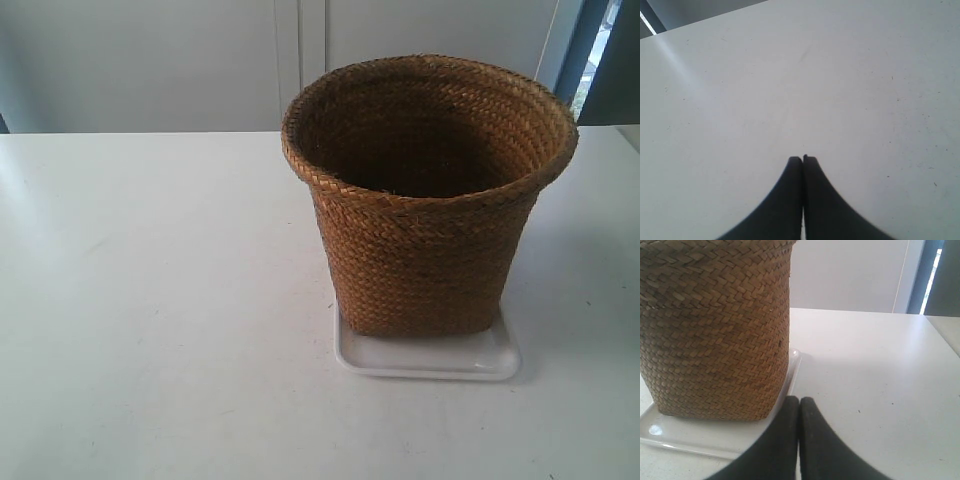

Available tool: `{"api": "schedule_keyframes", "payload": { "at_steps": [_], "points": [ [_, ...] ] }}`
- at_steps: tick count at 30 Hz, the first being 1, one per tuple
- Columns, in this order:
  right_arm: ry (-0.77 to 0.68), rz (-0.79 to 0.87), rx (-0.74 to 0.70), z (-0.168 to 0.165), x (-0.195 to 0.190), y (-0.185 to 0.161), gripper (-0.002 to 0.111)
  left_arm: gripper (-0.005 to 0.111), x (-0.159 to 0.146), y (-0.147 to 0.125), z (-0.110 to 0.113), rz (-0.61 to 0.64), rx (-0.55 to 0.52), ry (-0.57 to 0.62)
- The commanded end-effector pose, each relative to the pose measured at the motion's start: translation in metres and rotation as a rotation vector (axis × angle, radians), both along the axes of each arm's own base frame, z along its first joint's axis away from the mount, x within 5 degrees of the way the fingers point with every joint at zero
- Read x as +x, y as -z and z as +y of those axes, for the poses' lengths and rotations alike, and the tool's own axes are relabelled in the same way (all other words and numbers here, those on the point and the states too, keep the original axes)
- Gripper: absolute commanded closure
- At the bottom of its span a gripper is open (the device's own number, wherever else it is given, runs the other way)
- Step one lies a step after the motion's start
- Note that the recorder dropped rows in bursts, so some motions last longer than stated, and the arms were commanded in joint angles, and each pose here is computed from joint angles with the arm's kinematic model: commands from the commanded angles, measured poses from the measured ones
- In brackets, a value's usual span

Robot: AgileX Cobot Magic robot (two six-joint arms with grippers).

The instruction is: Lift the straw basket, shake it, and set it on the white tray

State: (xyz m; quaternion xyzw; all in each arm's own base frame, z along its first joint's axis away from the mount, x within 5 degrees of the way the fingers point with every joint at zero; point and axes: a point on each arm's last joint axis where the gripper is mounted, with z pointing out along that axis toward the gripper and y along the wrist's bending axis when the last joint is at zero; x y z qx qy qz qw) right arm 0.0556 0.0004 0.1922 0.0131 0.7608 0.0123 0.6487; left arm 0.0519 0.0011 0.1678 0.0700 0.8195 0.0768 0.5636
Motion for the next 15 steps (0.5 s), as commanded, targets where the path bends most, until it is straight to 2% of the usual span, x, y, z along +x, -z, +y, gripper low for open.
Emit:
{"api": "schedule_keyframes", "payload": {
  "at_steps": [1, 15],
  "points": [
    [0.005, -0.001, -0.009, -0.0004, -0.0002, 0.0013, 0.108, 0.107, -0.0002, 0.0015, -0.0001, 0.002, -0.004, -0.002],
    [0.008, -0.001, 0.01, -0.0004, -0.0002, 0.0013, 0.108, 0.107, -0.0002, 0.0015, -0.0001, 0.002, -0.004, -0.002]
  ]
}}
